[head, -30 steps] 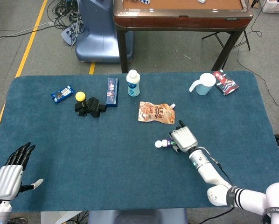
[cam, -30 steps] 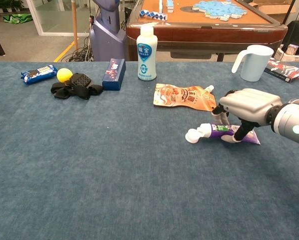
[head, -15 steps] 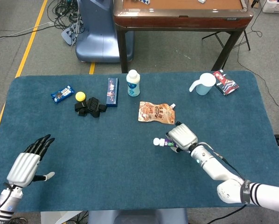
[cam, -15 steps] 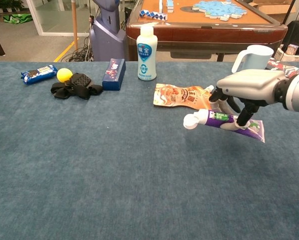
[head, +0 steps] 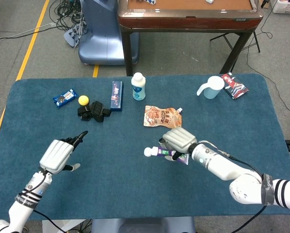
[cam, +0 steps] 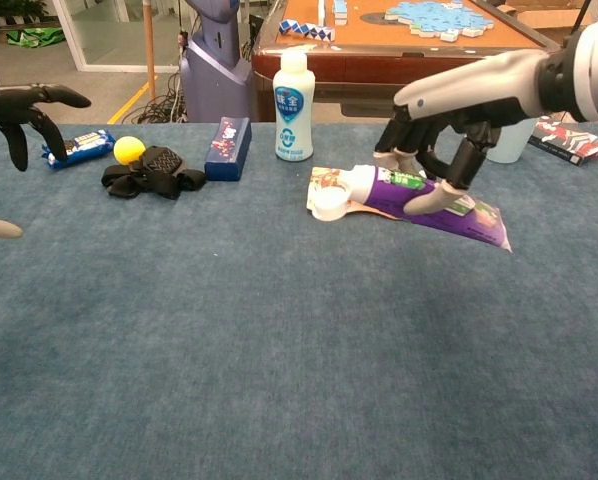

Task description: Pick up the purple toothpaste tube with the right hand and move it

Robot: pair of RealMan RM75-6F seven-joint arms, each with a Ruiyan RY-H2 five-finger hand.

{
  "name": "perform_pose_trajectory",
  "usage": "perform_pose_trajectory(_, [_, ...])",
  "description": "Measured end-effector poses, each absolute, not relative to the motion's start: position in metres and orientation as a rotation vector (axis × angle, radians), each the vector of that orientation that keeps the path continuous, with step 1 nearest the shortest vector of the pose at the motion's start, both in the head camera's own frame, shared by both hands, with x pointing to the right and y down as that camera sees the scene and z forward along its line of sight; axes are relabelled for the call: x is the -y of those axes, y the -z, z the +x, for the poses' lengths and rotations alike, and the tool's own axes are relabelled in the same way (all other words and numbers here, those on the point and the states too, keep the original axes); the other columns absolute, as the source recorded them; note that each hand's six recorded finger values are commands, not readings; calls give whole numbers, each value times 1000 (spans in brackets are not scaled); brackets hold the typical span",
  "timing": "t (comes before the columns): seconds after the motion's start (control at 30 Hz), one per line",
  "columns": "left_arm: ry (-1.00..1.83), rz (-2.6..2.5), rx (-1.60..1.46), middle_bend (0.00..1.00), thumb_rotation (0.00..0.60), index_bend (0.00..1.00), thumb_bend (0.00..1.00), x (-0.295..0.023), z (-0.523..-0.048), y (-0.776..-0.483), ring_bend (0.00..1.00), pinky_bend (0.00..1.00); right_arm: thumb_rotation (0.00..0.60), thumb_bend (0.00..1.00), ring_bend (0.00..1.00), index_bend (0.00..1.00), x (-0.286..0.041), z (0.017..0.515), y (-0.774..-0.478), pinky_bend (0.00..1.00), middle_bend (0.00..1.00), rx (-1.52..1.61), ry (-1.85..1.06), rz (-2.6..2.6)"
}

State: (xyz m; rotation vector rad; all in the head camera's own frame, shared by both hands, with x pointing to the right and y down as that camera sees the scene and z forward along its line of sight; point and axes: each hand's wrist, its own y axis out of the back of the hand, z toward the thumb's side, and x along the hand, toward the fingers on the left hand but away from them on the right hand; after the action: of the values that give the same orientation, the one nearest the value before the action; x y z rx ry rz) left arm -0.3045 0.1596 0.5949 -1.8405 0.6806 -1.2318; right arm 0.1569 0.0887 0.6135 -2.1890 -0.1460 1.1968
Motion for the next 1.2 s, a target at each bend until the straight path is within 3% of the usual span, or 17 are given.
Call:
perform_pose_trajectory(0.13, [1270,-1814,-651,456,575,139,44,-154,-288,-607,505,652,600,720,677,885,-85,139,-607,402,785,155,-1162,-2223])
perform_pose_trajectory(0.3, [1318,-1800,-626,610,391,288,43,-151,-263,-626,603,746,600,731,684,895,-81,114,-606,415,794,199,-1117,-2282])
perform_pose_trajectory(0.4, [1326,-1815,-635,698,368,388,43,-151,-247,-634,668,799,600,735,693,901,-73,103,-606,415,799,249,-1098,-2300])
perform_pose_trajectory(0.57, [1319,-1843,-665,737,363,417,43,-149,-235,-640,699,816,600,738,698,904,-63,91,-605,415,801,286,-1084,-2304])
perform_pose_trajectory(0.73, [1300,-1887,-681,739,430,342,43,-151,-231,-640,695,816,600,739,702,904,-59,82,-605,415,802,306,-1078,-2300])
perform_pose_trajectory(0.8, [1294,-1918,-684,743,488,344,44,-152,-228,-640,696,816,600,740,704,905,-59,81,-605,415,803,309,-1077,-2302])
perform_pose_trajectory(0.9, [1300,-1944,-679,772,517,359,45,-153,-226,-641,718,816,600,741,705,907,-58,79,-605,415,804,319,-1076,-2303])
perform_pose_trajectory(1.07, [1310,-1941,-700,785,502,429,46,-148,-222,-641,728,819,600,742,706,906,-68,77,-609,415,804,278,-1085,-2326])
perform_pose_trajectory(1.2, [1332,-1933,-721,802,374,487,46,-142,-220,-643,744,833,600,743,710,906,-73,73,-612,415,804,257,-1082,-2338])
